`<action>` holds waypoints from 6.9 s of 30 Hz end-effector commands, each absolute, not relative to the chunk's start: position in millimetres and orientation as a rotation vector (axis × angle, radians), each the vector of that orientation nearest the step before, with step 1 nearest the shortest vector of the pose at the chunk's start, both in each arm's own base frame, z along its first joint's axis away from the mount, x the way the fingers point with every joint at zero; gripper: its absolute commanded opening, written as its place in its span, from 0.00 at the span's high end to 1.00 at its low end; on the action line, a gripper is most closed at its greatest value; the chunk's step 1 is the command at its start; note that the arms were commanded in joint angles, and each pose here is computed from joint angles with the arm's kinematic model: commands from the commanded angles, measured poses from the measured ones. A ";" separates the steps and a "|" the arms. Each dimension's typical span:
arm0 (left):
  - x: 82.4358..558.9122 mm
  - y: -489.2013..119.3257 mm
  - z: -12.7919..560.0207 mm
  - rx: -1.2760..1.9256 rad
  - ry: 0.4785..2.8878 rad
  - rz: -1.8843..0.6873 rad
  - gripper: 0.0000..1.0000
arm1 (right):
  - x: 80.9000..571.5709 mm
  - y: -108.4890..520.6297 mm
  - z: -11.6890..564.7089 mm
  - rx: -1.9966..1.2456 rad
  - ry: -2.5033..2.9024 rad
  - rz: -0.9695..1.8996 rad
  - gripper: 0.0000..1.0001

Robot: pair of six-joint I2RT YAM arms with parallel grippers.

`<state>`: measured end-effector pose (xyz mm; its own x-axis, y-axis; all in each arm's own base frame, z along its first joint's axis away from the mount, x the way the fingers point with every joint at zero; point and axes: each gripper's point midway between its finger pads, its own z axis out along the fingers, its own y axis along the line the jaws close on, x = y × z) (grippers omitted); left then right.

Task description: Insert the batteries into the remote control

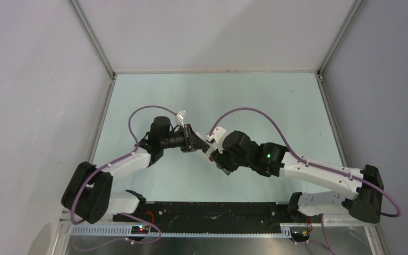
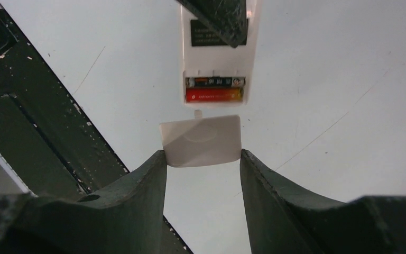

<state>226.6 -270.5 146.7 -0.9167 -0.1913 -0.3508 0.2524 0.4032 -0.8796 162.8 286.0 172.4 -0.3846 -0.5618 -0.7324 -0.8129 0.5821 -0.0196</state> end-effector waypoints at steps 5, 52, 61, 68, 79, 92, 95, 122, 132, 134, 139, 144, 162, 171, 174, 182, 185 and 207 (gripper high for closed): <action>227.9 -285.2 170.7 0.174 2.165 -1.518 1.00 | 164.2 294.9 162.2 -1.138 2.093 0.446 0.48; 208.9 -295.1 182.5 0.316 2.114 -1.537 1.00 | 188.1 296.1 142.2 -1.100 2.209 0.376 0.48; 208.2 -295.1 178.8 0.318 2.128 -1.527 1.00 | 195.1 298.6 149.9 -1.059 2.205 0.367 0.48; 206.1 -295.2 176.8 0.331 2.133 -1.522 1.00 | 197.7 298.0 149.2 -1.045 2.218 0.368 0.48; 207.3 -294.0 173.6 0.324 2.149 -1.501 1.00 | 205.4 291.2 142.6 -1.002 2.270 0.307 0.49; 205.0 -294.6 172.7 0.327 2.161 -1.507 1.00 | 215.3 294.5 142.0 -0.938 2.304 0.306 0.49; 204.7 -295.2 174.6 0.325 2.161 -1.515 1.00 | 216.9 294.5 141.7 -0.926 2.313 0.306 0.49; 203.4 -299.5 174.5 0.300 2.199 -1.563 1.00 | 241.0 304.1 153.0 -0.739 2.329 0.368 0.49; 201.4 -300.2 175.8 0.319 2.196 -1.575 1.00 | 248.4 311.3 160.4 -0.717 2.302 0.430 0.49; 201.4 -300.1 175.4 0.320 2.197 -1.575 1.00 | 249.4 311.8 160.4 -0.713 2.304 0.430 0.49; 202.2 -300.3 176.0 0.319 2.195 -1.575 1.00 | 252.8 312.2 158.7 -0.705 2.311 0.413 0.49; 203.0 -301.7 180.0 0.316 2.191 -1.585 1.00 | 255.2 306.0 157.4 -0.699 2.324 0.363 0.47; 209.0 -300.8 197.2 0.232 2.265 -1.777 1.00 | 262.8 300.4 161.0 -0.675 2.365 0.321 0.26; 227.2 -296.4 181.7 0.138 2.330 -1.789 1.00 | 265.9 299.9 190.0 -0.614 2.332 0.451 0.07; 233.8 -295.3 182.4 0.119 2.331 -1.792 1.00 | 264.1 299.2 198.4 -0.586 2.334 0.512 0.04; 247.1 -294.4 190.5 0.105 2.310 -1.797 1.00 | 266.0 293.1 241.7 -0.392 2.276 0.712 0.01; 249.6 -294.1 192.0 0.099 2.306 -1.796 1.00 | 264.6 291.5 260.5 -0.299 2.241 0.795 0.01; 259.3 -286.1 298.1 -0.034 2.093 -1.863 1.00 | 236.0 273.5 292.1 0.394 1.968 1.205 0.12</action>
<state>256.8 -289.5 251.8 -0.9607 -0.1894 -0.2029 0.1638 0.2033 -0.9653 232.3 266.8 256.2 -0.7143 0.4811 -0.5082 -0.1128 0.6376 0.7621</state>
